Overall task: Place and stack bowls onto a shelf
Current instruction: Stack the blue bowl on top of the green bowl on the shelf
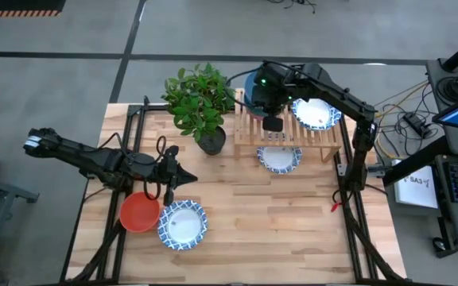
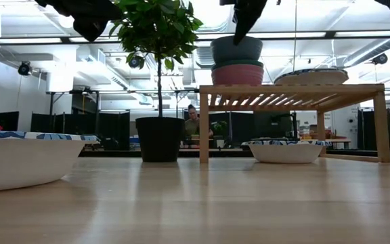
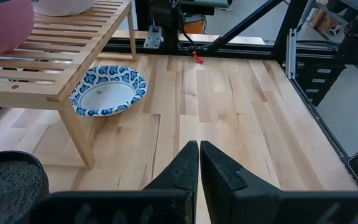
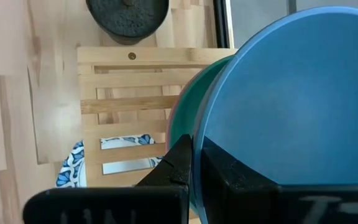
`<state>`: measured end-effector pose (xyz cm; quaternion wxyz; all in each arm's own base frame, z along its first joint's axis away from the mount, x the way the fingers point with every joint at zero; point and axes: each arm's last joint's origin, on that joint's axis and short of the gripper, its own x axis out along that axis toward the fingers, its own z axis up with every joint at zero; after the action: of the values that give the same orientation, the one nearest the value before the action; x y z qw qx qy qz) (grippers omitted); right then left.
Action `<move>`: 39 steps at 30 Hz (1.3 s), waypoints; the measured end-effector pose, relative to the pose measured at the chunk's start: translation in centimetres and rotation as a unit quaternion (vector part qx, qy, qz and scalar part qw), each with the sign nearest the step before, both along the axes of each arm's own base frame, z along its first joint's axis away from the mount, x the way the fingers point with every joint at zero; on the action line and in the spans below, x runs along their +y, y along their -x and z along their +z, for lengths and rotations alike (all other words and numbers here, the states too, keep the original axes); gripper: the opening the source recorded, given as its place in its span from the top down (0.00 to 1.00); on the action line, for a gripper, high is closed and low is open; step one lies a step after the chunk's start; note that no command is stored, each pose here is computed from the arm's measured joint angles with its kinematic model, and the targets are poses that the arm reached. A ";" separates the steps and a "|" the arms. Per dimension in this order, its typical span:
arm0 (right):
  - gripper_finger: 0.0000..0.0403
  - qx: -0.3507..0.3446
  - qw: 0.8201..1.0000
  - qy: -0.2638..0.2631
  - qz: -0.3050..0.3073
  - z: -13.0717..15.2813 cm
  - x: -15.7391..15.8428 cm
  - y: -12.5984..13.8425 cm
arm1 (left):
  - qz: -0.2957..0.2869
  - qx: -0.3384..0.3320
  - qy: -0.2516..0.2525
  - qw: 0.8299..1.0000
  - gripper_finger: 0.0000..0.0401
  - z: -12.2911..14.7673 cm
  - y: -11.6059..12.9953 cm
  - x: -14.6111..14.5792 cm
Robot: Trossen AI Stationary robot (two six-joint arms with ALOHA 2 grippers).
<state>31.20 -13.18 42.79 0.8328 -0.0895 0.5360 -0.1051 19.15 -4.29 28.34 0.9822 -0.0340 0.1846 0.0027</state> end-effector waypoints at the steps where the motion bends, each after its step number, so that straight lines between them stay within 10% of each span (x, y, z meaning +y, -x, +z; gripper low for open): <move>1: 0.98 -0.001 1.000 -0.001 -0.002 0.0 0.0 0.0 | 0.000 0.000 0.000 1.000 1.00 0.0 0.0 0.0; 39: 0.69 -0.028 0.998 -0.014 -0.054 0.5 -0.1 0.3 | 0.000 -0.007 0.002 1.000 1.00 0.1 -0.1 0.0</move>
<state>30.85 -13.30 43.27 0.8420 -0.0458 0.5178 -0.1446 19.21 -4.30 28.46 0.9834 -0.0360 0.1778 0.0023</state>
